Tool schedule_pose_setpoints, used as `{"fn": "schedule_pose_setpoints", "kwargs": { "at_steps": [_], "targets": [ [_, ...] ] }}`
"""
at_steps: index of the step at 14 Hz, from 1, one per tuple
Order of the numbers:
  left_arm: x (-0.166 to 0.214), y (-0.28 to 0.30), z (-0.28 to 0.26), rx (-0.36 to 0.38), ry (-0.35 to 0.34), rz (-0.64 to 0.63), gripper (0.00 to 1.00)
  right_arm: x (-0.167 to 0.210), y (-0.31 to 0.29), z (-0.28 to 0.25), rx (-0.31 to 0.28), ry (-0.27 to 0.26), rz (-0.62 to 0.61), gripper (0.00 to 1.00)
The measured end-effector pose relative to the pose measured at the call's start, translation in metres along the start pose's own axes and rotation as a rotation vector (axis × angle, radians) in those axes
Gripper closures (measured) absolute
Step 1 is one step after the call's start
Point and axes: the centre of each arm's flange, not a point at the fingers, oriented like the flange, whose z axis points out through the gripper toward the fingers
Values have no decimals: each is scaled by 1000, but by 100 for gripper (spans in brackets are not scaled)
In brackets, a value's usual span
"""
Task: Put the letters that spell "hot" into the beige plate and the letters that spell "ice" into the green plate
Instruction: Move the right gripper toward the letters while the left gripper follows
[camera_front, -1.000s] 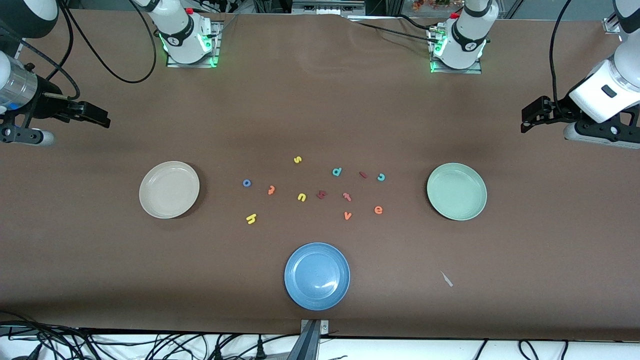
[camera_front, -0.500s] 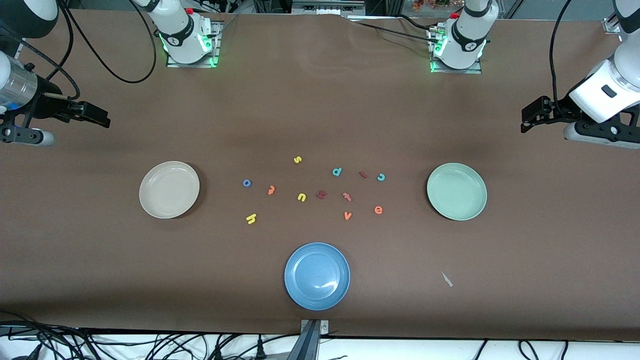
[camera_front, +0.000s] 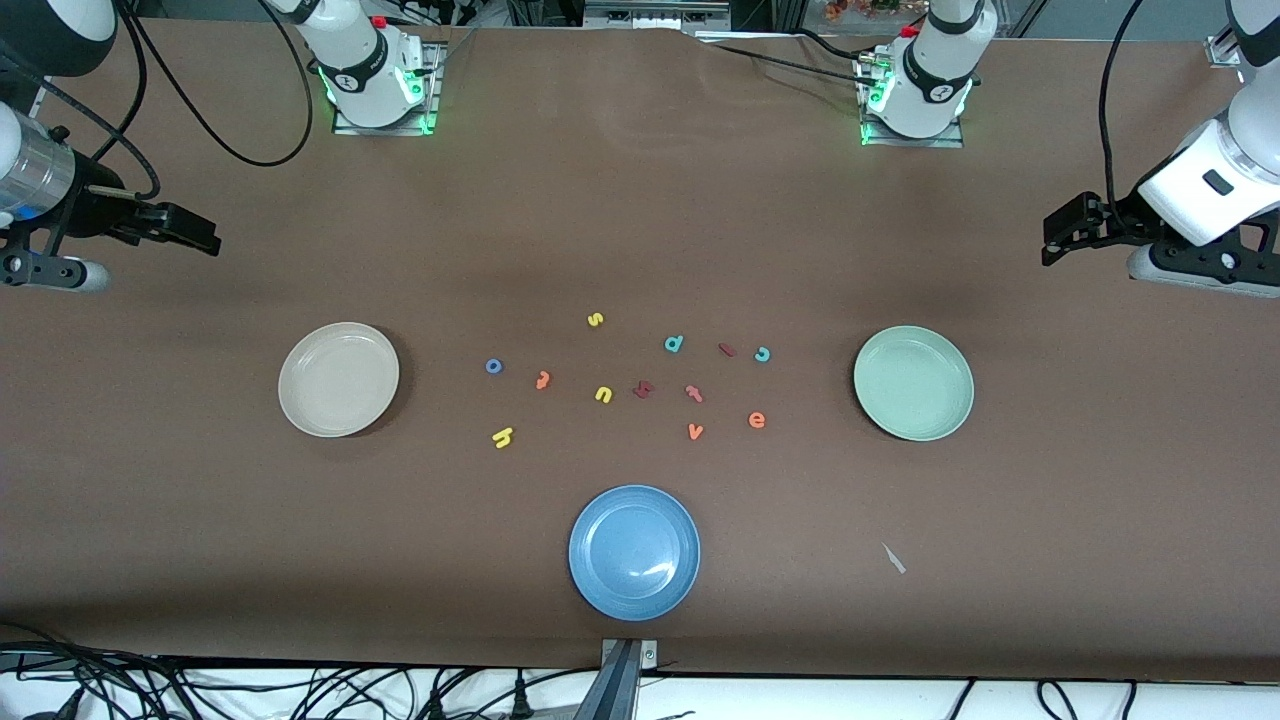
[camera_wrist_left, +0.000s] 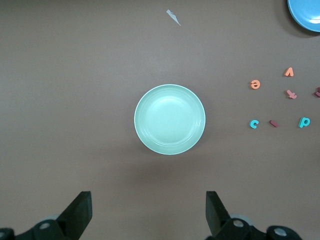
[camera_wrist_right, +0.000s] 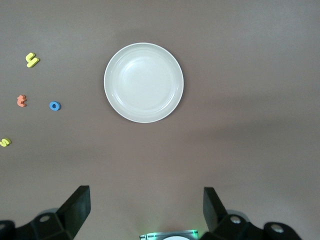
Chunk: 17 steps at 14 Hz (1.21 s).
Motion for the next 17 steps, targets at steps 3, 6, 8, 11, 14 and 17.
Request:
{"fn": "schedule_pose_setpoints", "kwargs": {
  "at_steps": [3,6,8,11,14,17],
  "targets": [
    [0,0,0,0,0,0,0,0,0,0,0,0,0,0],
    [0,0,0,0,0,0,0,0,0,0,0,0,0,0],
    [0,0,0,0,0,-1,0,0,0,0,0,0,0,0],
    [0,-1,0,0,0,-2,0,0,0,0,0,0,0,0],
    [0,0,1,0,-2,-1,0,0,0,0,0,0,0,0],
    [1,4,4,-1,-12,7,0,1,-1,3,-1,-7,-19,0]
  ]
}}
